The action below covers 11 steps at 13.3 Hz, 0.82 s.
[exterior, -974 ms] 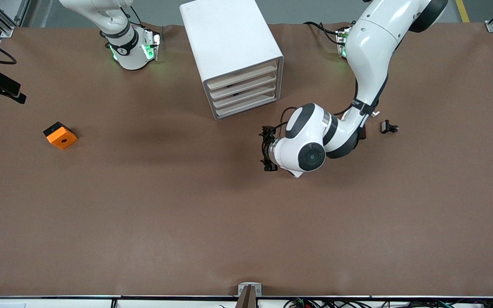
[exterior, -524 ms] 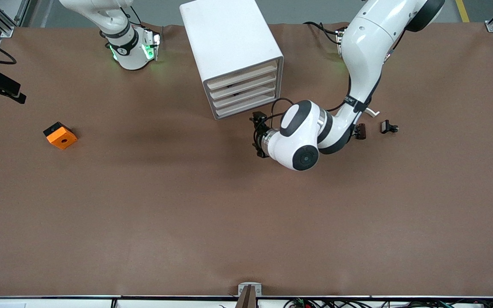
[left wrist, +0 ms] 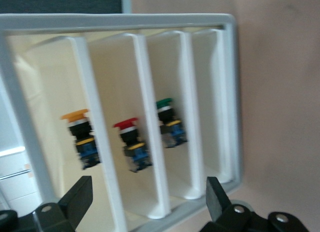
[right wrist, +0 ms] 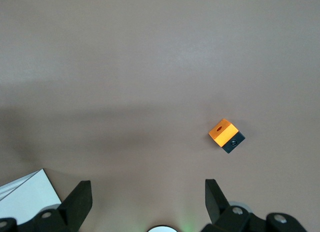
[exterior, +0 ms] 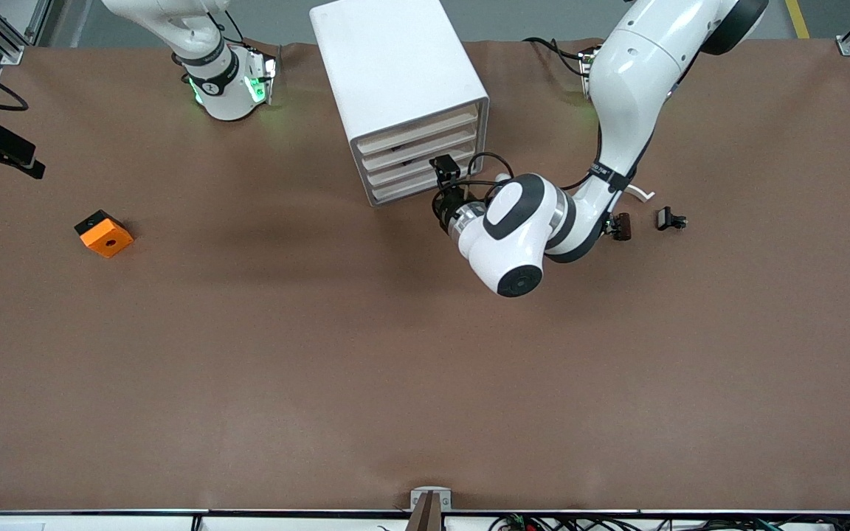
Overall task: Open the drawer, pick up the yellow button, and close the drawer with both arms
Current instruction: 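Grasp the drawer front with the left gripper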
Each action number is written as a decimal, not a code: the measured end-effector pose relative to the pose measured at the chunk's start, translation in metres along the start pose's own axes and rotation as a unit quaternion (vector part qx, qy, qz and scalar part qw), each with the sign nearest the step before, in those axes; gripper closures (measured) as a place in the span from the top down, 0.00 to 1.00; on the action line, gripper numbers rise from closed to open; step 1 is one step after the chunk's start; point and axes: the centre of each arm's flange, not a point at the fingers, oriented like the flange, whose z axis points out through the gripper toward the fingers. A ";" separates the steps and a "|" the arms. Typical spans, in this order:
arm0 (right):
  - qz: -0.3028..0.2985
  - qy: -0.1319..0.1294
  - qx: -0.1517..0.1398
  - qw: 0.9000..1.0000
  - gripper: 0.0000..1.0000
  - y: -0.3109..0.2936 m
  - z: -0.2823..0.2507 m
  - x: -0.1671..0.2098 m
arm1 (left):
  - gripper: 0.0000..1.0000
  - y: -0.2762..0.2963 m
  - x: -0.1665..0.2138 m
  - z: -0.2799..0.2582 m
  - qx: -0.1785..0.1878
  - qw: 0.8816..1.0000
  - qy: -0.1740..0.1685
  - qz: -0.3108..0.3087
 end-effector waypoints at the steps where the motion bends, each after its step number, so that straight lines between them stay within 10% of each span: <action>1: 0.000 0.000 0.000 1.000 1.00 0.000 0.000 0.000 | 1.00 -0.003 0.001 0.003 0.018 1.000 0.004 -0.003; 5: 0.000 0.000 0.000 1.000 1.00 0.000 0.000 0.000 | 0.71 0.007 0.004 0.023 0.063 0.998 0.010 -0.016; 11: 0.000 0.000 0.000 1.000 1.00 0.000 0.000 0.000 | 0.59 0.019 0.004 0.049 0.118 0.991 0.019 -0.060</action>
